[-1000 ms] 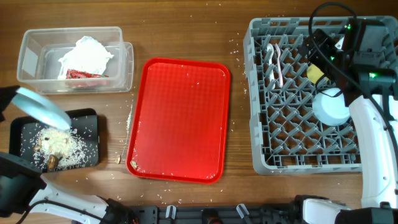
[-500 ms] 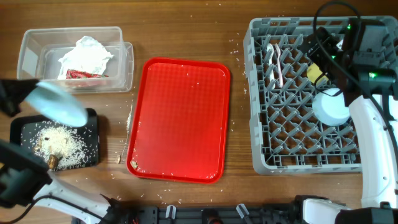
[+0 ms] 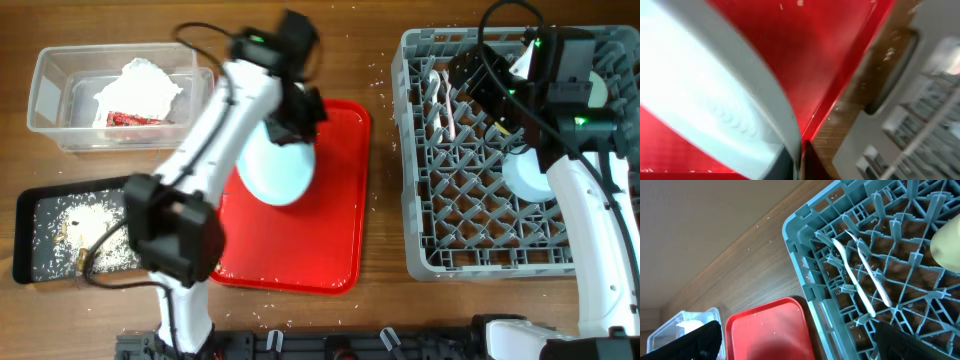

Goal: Sort waste into correct bins and load items into the dishwasher rack
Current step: 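Hand the plate from the left gripper to the right gripper, then stand the plate upright in the rack's left side with the right gripper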

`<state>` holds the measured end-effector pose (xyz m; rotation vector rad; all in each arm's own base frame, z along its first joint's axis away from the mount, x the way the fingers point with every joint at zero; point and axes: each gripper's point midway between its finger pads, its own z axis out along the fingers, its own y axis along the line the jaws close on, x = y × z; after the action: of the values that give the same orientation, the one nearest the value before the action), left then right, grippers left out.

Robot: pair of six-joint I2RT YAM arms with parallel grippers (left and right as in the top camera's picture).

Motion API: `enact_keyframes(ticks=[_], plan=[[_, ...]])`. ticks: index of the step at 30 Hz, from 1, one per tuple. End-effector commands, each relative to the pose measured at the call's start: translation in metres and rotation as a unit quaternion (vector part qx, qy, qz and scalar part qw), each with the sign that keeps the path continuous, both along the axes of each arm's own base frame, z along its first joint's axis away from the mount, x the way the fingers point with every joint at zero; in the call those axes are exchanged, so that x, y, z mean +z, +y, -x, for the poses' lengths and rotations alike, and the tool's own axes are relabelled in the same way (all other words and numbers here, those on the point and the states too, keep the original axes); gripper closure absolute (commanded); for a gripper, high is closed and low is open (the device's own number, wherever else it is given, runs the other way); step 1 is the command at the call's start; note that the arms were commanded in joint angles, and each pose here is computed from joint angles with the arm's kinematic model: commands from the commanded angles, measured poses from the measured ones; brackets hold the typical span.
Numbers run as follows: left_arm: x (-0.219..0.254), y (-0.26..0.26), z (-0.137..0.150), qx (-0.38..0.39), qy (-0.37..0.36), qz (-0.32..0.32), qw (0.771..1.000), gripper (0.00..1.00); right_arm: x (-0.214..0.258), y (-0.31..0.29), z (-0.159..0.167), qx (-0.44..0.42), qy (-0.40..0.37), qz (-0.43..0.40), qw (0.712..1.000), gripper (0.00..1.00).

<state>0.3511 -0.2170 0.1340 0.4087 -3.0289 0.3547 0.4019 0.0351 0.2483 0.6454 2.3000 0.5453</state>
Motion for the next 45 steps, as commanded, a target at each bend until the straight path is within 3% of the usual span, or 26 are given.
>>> enact_keyframes(ticks=[1, 2, 4, 5, 7, 9, 12, 15, 18, 19, 20, 21, 22, 24, 30, 32, 35, 38, 40, 42, 45], plan=[[-0.027, -0.005, 0.001, 0.006, 0.0, -0.071, 0.997, 0.62, -0.003, 0.002, 0.001, 0.016, 0.003, 0.009, 1.0, 0.0], [-0.026, -0.002, -0.003, 0.005, -0.016, -0.088, 0.996, 0.57, -0.003, 0.003, 0.001, 0.016, 0.004, 0.008, 1.0, 0.0], [-0.006, 0.014, -0.017, 0.026, -0.048, -0.088, 0.995, 0.19, -0.002, 0.016, 0.003, 0.056, -0.002, 0.014, 0.998, 0.0], [0.01, 0.029, -0.026, 0.046, -0.07, -0.088, 0.993, 0.08, -0.003, 0.029, 0.004, 0.088, -0.005, 0.016, 0.996, 0.0], [0.055, 0.078, -0.048, 0.11, -0.125, -0.087, 0.982, 0.01, -0.027, 0.069, 0.002, 0.176, 0.005, 0.05, 0.983, 0.0], [0.123, 0.185, -0.055, 0.243, -0.194, -0.073, 0.948, 0.0, -0.082, 0.107, -0.004, 0.257, 0.064, 0.074, 0.961, 0.03], [0.154, 0.263, -0.032, 0.338, -0.213, -0.08, 0.913, 0.0, -0.101, 0.141, -0.008, 0.332, 0.11, 0.128, 0.928, 0.13], [0.16, 0.31, -0.016, 0.396, -0.21, -0.094, 0.889, 0.0, -0.107, 0.178, -0.015, 0.368, 0.127, 0.197, 0.9, 0.14], [0.16, 0.331, -0.01, 0.421, -0.208, -0.1, 0.877, 0.0, -0.163, 0.206, -0.004, 0.396, 0.179, 0.205, 0.877, 0.16], [0.16, 0.334, -0.009, 0.424, -0.207, -0.101, 0.876, 0.0, -0.182, 0.207, -0.005, 0.372, 0.202, 0.209, 0.882, 0.02], [0.16, 0.334, -0.009, 0.424, -0.207, -0.101, 0.876, 0.0, -0.198, 0.213, -0.004, 0.363, 0.215, 0.201, 0.884, 0.01], [0.16, 0.335, -0.009, 0.425, -0.207, -0.104, 0.875, 0.0, -0.208, 0.218, -0.003, 0.369, 0.218, 0.201, 0.881, 0.08], [0.16, 0.336, -0.009, 0.425, -0.208, -0.107, 0.874, 0.0, -0.214, 0.22, 0.0, 0.376, 0.223, 0.207, 0.875, 0.26], [0.16, 0.336, -0.009, 0.425, -0.207, -0.107, 0.874, 0.0, -0.221, 0.221, 0.005, 0.376, 0.229, 0.209, 0.873, 0.44], [0.16, 0.336, -0.009, 0.425, -0.208, -0.107, 0.874, 0.0, -0.255, 0.207, 0.028, 0.354, 0.274, 0.203, 0.871, 0.73], [0.16, 0.336, -0.009, 0.425, -0.208, -0.107, 0.874, 0.0, -0.253, 0.208, 0.027, 0.336, 0.279, 0.195, 0.878, 0.96], [0.16, 0.335, -0.009, 0.425, -0.207, -0.106, 0.875, 0.0, -0.228, 0.206, 0.016, 0.32, 0.27, 0.187, 0.889, 0.96], [0.16, 0.335, -0.009, 0.425, -0.208, -0.106, 0.874, 0.0, -0.155, 0.174, -0.015, 0.274, 0.224, 0.187, 0.916, 0.96], [0.16, 0.335, -0.009, 0.425, -0.208, -0.106, 0.874, 0.0, -0.089, 0.115, -0.034, 0.195, 0.174, 0.226, 0.938, 0.96], [0.16, 0.335, -0.009, 0.425, -0.208, -0.106, 0.875, 0.0, -0.044, 0.054, -0.033, 0.098, 0.152, 0.275, 0.944, 0.96], [0.16, 0.335, -0.009, 0.425, -0.208, -0.106, 0.874, 0.0, 0.005, -0.028, -0.019, -0.033, 0.136, 0.345, 0.928, 0.96]])
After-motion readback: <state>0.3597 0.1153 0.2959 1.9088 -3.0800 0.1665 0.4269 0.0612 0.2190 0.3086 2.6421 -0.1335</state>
